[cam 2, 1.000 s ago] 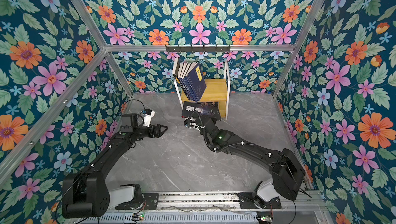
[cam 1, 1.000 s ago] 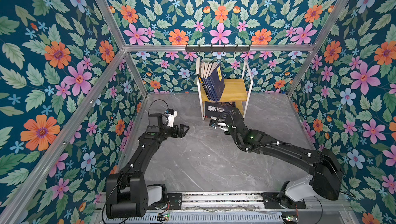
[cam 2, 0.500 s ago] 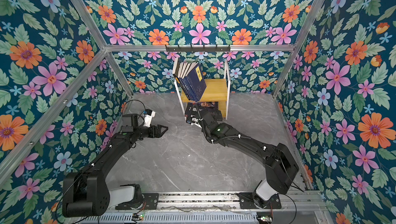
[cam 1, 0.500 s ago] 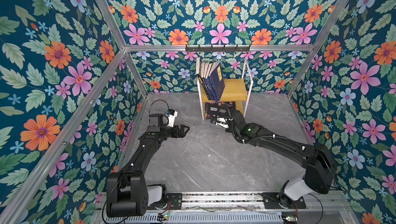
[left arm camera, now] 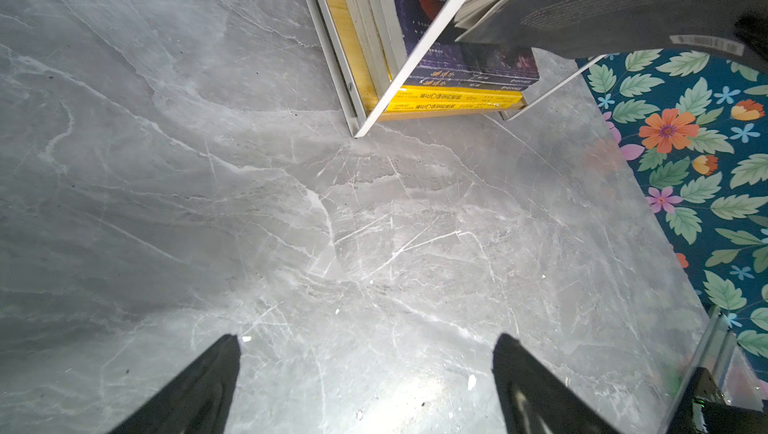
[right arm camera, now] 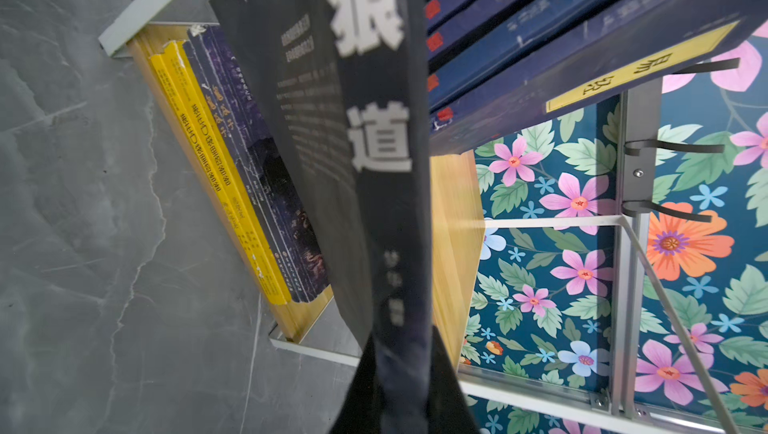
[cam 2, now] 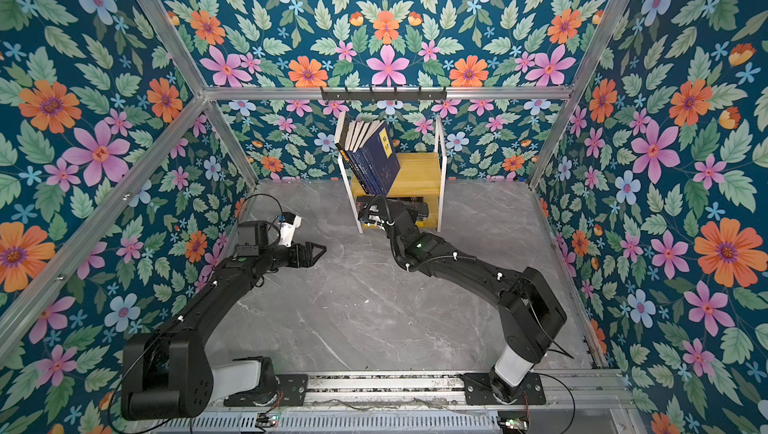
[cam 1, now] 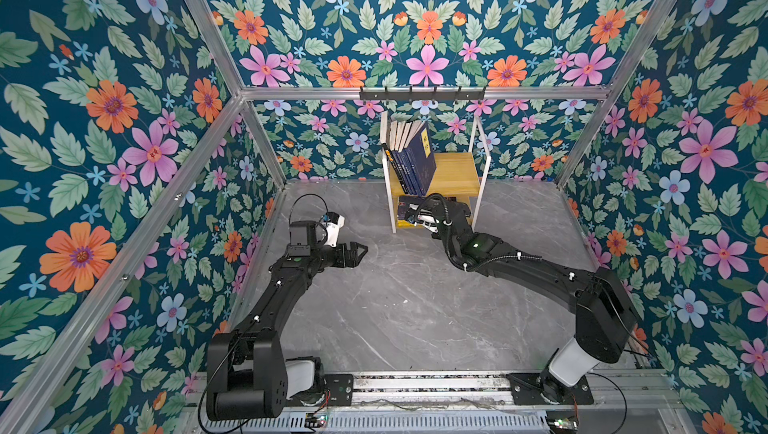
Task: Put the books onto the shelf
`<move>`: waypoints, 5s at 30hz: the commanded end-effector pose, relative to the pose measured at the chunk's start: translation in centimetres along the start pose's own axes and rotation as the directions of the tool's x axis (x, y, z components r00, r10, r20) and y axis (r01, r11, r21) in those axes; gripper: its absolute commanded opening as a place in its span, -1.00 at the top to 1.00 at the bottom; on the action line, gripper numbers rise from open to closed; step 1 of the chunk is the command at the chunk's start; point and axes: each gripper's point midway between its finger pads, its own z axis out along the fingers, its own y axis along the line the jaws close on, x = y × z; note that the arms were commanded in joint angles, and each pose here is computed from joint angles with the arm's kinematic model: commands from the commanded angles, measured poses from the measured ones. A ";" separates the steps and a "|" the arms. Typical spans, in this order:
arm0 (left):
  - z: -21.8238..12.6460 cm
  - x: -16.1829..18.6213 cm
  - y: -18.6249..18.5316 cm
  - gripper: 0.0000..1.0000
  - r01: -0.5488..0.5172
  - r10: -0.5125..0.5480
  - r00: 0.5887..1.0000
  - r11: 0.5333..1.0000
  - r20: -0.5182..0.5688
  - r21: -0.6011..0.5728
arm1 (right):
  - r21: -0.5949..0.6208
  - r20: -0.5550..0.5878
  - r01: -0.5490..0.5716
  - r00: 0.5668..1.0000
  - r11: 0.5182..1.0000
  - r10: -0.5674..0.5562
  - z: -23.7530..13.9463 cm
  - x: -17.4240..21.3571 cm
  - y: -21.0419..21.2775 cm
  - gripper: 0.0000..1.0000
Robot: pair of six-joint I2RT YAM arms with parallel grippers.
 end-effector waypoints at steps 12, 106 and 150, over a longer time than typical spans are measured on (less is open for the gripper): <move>0.1 -0.4 -0.2 -0.92 -0.008 0.008 1.000 1.000 0.014 0.018 | -0.063 -0.041 -0.046 0.998 0.997 0.044 2.5 1.9 6.3 1.00; -0.5 -1.0 -0.7 -0.94 -0.015 0.014 0.999 0.999 0.032 0.034 | -0.529 0.032 -0.238 0.953 0.815 0.300 7.8 -3.5 9.7 -0.18; -0.8 -1.3 -0.9 -0.94 -0.012 0.011 1.000 0.999 0.029 0.040 | -0.285 -0.077 -0.396 0.917 0.873 0.390 9.5 0.3 7.6 0.31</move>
